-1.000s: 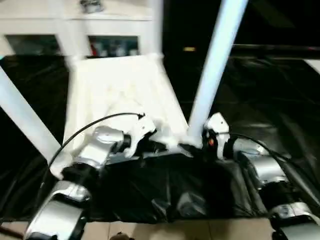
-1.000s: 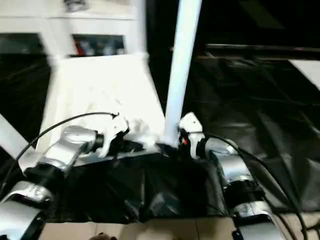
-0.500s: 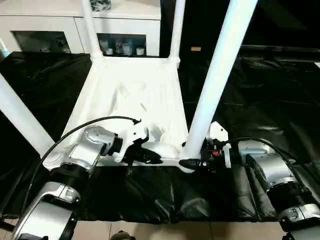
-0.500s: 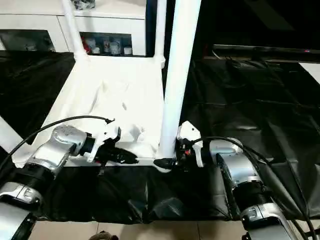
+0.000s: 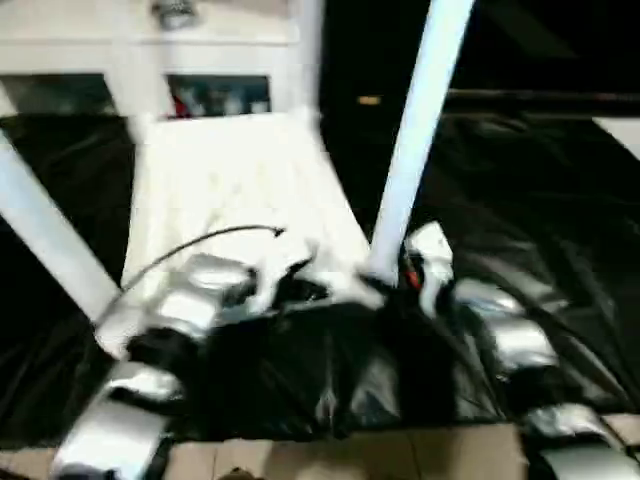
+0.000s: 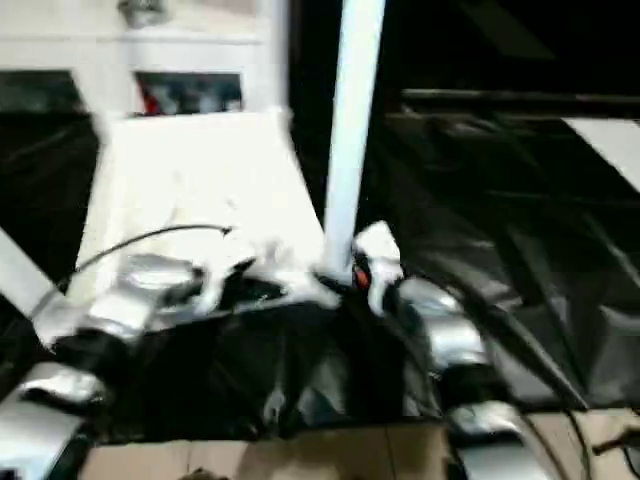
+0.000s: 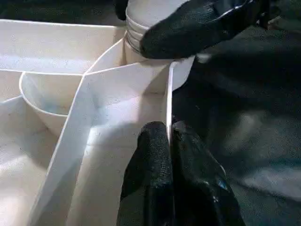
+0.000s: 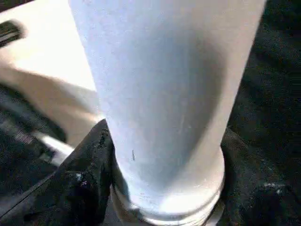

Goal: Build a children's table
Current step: Rotate leg to tighten

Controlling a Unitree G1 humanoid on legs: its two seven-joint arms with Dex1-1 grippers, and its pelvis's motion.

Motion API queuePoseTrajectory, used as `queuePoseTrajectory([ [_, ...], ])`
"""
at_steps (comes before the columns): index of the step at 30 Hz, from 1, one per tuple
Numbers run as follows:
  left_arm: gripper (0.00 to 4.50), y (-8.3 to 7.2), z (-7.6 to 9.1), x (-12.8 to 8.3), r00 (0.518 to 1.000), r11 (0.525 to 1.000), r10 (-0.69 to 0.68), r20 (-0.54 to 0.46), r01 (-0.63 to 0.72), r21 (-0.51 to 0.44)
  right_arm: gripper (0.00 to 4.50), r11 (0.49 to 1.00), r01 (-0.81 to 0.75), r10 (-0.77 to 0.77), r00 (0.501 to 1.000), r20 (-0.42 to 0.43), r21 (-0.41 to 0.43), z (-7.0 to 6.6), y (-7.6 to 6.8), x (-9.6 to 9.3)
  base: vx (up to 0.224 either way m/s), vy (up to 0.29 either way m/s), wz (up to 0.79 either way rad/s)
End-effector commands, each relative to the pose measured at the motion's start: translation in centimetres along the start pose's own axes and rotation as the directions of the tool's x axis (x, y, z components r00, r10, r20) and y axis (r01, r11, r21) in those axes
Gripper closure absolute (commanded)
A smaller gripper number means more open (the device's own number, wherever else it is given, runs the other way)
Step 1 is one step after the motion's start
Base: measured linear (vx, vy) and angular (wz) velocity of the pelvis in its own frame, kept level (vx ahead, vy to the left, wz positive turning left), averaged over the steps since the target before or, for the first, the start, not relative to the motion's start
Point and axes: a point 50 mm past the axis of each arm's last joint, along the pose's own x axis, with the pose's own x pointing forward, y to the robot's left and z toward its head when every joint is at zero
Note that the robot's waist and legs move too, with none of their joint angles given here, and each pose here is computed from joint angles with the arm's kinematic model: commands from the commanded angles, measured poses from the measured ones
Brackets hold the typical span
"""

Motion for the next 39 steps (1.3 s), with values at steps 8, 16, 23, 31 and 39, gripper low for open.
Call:
queuePoseTrajectory([
  [8,4.50,-1.7,3.1,3.0,0.990,1.000,0.015,0.140,-0.016,0.005,0.95,0.990,-0.142,0.142,0.990,0.002,-0.004,-0.6,5.1,2.9,0.000,0.000,0.00],
  [16,4.50,-1.9,2.6,1.8,0.984,0.991,-0.122,0.128,0.115,0.065,0.58,0.972,-0.214,0.216,0.976,0.004,-0.097,0.3,3.7,1.5,0.000,0.000,0.00],
  [23,4.50,-1.7,1.6,-0.2,0.963,0.961,-0.259,0.071,0.249,0.118,0.58,0.879,-0.451,0.445,0.892,-0.076,-0.156,0.2,2.2,-1.6,0.000,0.000,0.00],
  [31,4.50,-1.5,0.9,-1.6,0.936,0.930,-0.352,0.025,0.347,0.118,0.84,0.770,-0.628,0.602,0.774,-0.197,-0.115,0.0,1.8,-3.6,0.000,0.000,0.00],
  [39,4.50,-1.3,0.7,-2.3,0.922,0.915,-0.388,0.004,0.385,0.121,1.45,0.738,-0.665,0.625,0.738,-0.254,-0.114,-0.2,1.7,-4.0,0.000,0.000,0.00],
])
